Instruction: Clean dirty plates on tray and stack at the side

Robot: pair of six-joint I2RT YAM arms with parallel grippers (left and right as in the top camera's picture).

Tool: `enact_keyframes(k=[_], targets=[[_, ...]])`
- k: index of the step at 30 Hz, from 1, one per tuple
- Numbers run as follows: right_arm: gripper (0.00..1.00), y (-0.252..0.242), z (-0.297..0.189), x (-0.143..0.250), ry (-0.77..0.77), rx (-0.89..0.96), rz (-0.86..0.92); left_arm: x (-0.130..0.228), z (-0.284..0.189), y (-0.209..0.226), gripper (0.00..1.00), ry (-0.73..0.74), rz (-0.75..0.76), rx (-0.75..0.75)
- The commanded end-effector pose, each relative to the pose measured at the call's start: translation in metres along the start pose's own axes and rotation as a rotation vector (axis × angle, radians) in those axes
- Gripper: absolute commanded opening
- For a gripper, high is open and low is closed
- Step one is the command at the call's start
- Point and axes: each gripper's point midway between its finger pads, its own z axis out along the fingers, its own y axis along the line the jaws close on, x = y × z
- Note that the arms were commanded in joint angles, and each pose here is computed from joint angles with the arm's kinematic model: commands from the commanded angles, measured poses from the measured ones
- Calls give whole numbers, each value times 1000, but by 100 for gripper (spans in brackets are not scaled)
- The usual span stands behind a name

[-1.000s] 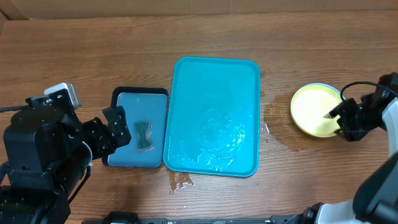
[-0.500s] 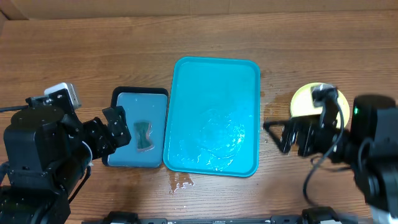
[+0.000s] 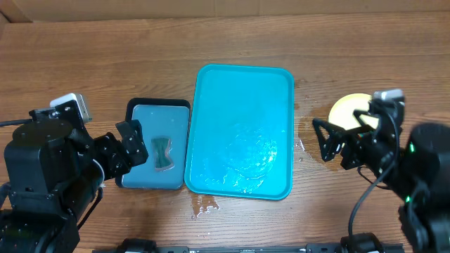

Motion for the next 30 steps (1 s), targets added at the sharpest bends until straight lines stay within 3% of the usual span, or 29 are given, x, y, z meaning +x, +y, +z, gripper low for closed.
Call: enact_keyframes(k=[1, 6, 14, 30], targets=[[100, -21, -12, 5, -156, 97, -74, -5, -4, 1, 100, -20, -6, -7], [100, -40, -11, 41, -275, 113, -80, -5, -4, 1, 100, -20, -6, -7], [99, -69, 10, 111, -292, 142, -54, -5, -4, 1, 100, -20, -6, -7], [99, -88, 45, 128, -500, 117, -134, -5, -4, 1, 100, -20, -6, -7]])
